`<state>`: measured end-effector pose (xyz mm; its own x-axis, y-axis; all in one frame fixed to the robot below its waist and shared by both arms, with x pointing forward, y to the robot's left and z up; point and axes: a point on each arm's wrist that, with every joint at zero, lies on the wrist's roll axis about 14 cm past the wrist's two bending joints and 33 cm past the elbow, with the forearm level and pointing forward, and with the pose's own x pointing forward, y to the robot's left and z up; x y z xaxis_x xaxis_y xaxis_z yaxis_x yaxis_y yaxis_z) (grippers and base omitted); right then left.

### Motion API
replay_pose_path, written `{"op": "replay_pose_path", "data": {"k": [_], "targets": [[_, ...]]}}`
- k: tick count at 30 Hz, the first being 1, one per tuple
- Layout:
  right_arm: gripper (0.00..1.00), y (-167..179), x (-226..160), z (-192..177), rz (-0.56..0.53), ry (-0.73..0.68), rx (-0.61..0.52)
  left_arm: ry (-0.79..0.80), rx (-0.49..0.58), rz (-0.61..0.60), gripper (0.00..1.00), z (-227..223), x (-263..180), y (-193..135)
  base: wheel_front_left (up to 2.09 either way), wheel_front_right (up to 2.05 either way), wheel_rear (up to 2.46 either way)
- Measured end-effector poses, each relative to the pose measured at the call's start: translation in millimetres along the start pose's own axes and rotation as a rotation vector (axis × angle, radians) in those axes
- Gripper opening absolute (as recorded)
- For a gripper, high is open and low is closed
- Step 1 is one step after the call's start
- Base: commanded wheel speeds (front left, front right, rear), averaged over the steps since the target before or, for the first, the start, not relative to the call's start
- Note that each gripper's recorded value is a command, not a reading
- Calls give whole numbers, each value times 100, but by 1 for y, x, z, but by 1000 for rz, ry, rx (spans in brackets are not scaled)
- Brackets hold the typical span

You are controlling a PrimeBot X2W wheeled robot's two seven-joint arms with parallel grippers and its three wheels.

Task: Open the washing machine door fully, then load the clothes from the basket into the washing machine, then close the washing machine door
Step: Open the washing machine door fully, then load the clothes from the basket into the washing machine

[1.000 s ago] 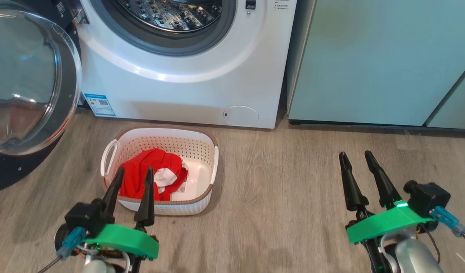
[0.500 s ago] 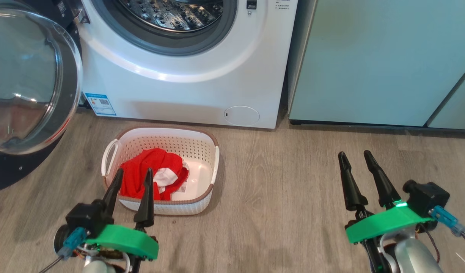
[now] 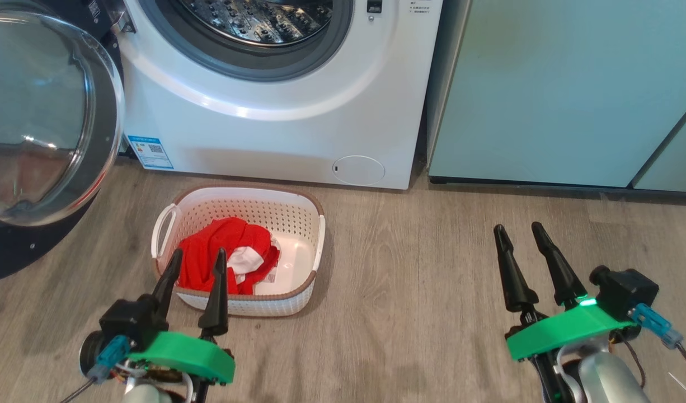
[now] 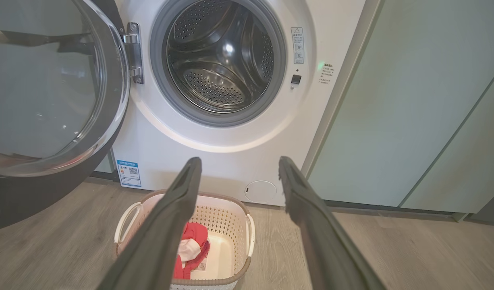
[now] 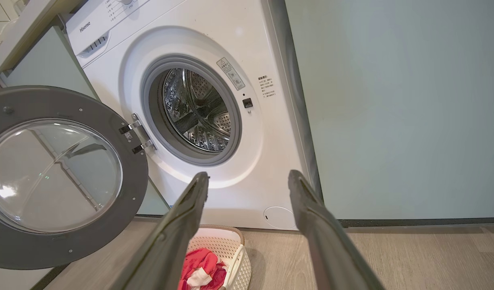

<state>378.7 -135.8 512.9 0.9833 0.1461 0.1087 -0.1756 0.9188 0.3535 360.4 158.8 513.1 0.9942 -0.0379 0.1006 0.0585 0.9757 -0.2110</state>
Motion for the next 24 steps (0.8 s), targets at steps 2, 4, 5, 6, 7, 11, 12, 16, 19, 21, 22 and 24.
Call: {"op": "replay_pose_path", "data": {"k": [2,4,5,6,7,11,12,16,19,21,22,24], "targets": [[100,0,0,0,1,1,0,1,5,0,100,0,0,0,0,0,0],[100,1,0,-1,4,3,0,1,5,2,100,0,0,0,0,0,0],[100,2,0,-1,6,4,1,1,5,2,100,0,0,1,0,0,0],[100,2,0,-2,7,5,1,2,5,3,100,-1,0,1,0,0,0],[100,2,0,-2,7,6,1,2,5,3,100,-1,0,1,0,0,0],[100,3,1,-3,9,8,1,5,28,-7,100,-1,0,0,45,-45,0],[100,3,1,-3,9,9,2,5,29,-7,100,-1,0,0,88,-88,0],[100,4,1,-5,11,14,2,9,29,-2,100,-3,-2,2,122,-122,0],[100,5,1,-4,14,13,2,17,29,1,100,-5,-4,3,170,-170,0],[100,5,0,-4,16,12,2,21,29,2,100,-6,-6,3,204,-204,0],[100,6,0,-4,17,11,2,21,29,2,100,-6,-6,3,213,-213,0],[100,7,0,-4,20,11,2,20,30,2,100,-6,-6,3,213,-213,0]]}}
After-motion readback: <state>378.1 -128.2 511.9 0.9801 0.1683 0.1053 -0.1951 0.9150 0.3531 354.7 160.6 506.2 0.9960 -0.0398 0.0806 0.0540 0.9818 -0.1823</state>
